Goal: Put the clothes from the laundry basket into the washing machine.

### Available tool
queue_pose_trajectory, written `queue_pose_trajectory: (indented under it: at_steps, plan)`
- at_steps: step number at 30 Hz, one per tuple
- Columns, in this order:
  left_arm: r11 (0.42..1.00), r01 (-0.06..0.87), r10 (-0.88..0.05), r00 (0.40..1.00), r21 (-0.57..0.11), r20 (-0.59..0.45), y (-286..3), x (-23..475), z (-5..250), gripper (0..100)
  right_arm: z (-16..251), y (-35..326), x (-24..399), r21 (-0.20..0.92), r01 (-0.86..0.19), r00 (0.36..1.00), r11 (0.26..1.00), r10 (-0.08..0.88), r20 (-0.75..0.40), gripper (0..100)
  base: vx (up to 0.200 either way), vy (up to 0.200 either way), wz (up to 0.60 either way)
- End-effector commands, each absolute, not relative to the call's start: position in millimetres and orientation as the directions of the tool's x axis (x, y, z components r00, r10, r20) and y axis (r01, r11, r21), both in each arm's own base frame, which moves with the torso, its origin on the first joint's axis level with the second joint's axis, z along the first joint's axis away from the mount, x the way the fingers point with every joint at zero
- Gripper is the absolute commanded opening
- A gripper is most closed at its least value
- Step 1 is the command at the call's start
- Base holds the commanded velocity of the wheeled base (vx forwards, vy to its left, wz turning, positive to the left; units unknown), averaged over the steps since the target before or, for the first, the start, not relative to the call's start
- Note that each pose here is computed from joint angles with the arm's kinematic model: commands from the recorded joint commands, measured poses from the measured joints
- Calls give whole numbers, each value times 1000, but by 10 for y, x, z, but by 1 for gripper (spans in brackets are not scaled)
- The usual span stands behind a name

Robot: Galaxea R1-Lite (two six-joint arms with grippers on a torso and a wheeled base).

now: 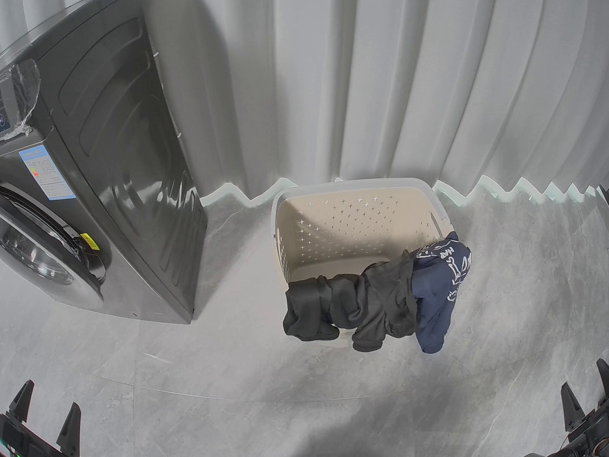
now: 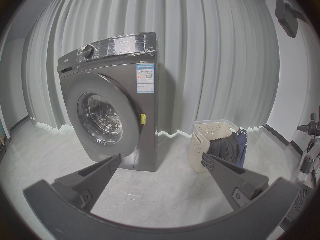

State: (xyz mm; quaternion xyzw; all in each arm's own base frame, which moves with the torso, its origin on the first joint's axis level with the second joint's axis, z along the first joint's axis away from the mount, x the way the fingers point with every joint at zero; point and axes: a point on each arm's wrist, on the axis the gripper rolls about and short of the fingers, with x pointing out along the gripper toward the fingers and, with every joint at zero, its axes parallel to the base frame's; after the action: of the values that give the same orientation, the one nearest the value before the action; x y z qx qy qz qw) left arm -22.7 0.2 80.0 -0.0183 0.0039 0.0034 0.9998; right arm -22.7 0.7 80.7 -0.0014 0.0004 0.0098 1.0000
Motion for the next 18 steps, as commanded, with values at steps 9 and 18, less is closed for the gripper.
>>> queue_pose_trajectory:
  at_steps: [9,18]
  plan:
    - [999,-8,8,1000,-35,-6,2,-229,756,100,755,7,-228,-3,-20,1000,1000,20,0,100,0,200,0]
    - [999,-8,8,1000,-35,-6,2,-229,756,100,755,7,-228,-3,-20,1000,1000,20,0,100,0,200,0]
